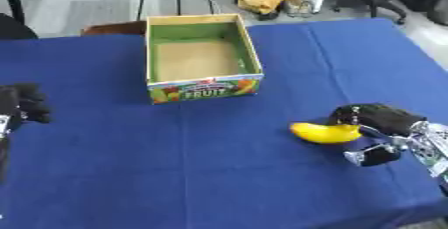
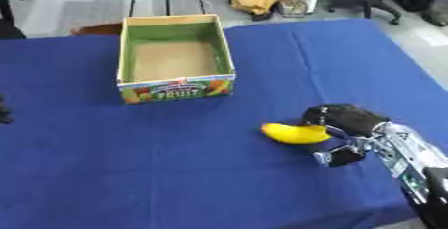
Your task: Pick up objects on the table and place them in the box.
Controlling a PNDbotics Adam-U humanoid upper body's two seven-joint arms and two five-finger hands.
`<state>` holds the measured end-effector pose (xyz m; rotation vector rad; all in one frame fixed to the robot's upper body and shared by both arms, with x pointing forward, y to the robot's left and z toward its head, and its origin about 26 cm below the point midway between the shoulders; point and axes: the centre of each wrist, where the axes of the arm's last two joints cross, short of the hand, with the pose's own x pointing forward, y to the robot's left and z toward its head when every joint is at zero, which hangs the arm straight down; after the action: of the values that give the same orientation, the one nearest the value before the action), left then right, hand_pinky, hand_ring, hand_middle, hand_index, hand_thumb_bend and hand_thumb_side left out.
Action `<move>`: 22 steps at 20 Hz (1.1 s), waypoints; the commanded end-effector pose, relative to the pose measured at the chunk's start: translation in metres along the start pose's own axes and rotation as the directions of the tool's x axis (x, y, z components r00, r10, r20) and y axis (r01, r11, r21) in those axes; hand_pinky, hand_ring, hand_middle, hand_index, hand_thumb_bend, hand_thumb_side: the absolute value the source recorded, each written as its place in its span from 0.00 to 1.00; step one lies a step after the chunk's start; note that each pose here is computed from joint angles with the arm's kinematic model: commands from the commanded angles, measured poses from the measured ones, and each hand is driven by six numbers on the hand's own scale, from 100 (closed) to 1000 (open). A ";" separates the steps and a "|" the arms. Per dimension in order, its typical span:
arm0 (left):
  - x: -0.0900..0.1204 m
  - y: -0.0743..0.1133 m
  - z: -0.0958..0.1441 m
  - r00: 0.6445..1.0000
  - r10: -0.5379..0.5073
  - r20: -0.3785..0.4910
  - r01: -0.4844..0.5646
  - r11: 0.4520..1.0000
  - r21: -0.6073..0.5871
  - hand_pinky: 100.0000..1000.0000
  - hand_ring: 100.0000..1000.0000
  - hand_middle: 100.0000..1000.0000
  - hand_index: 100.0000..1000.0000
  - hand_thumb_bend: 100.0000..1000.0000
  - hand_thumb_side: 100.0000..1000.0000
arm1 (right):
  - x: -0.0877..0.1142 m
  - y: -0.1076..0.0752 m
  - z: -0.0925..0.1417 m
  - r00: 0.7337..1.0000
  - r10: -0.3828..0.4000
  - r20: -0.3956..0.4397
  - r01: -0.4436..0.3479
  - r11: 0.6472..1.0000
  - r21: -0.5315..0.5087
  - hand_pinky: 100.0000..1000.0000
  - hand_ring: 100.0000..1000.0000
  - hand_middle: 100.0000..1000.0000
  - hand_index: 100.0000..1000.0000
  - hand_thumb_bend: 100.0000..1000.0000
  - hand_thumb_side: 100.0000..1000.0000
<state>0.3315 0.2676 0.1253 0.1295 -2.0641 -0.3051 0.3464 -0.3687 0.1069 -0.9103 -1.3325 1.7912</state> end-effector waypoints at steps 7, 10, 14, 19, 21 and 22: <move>0.008 0.008 -0.003 0.999 -0.030 0.026 0.030 1.000 -0.001 0.49 0.51 0.53 0.70 0.50 0.80 | -0.008 -0.033 0.006 0.997 0.076 -0.012 -0.076 0.995 -0.070 0.74 0.82 0.79 0.53 0.00 0.24; 0.008 0.008 -0.003 0.999 -0.030 0.026 0.030 1.000 -0.002 0.49 0.51 0.53 0.70 0.50 0.80 | -0.008 -0.038 0.005 0.996 0.087 -0.012 -0.088 0.993 -0.078 0.74 0.82 0.79 0.53 0.00 0.25; 0.007 0.008 -0.003 0.999 -0.031 0.025 0.031 1.000 -0.003 0.49 0.51 0.53 0.70 0.50 0.80 | -0.011 -0.045 0.005 0.994 0.108 -0.013 -0.109 0.990 -0.090 0.74 0.82 0.79 0.53 0.00 0.27; 0.007 0.008 -0.003 0.999 -0.032 0.024 0.032 0.999 -0.009 0.49 0.51 0.53 0.70 0.50 0.80 | -0.017 -0.063 0.003 0.987 0.156 -0.020 -0.158 0.981 -0.117 0.75 0.82 0.79 0.54 0.00 0.30; 0.007 0.007 -0.003 0.999 -0.032 0.024 0.032 0.999 -0.012 0.49 0.51 0.53 0.70 0.50 0.80 | -0.020 -0.072 0.002 0.983 0.184 -0.020 -0.185 0.974 -0.128 0.76 0.82 0.79 0.54 0.00 0.32; 0.007 0.007 -0.003 0.999 -0.032 0.024 0.032 0.999 -0.013 0.49 0.51 0.53 0.70 0.50 0.80 | -0.022 -0.076 0.001 0.981 0.194 -0.023 -0.195 0.972 -0.133 0.76 0.82 0.79 0.54 0.00 0.33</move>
<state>0.3314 0.2689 0.1259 0.1339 -2.0615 -0.3149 0.3662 -0.3628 0.1660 -1.0880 -1.4366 1.8368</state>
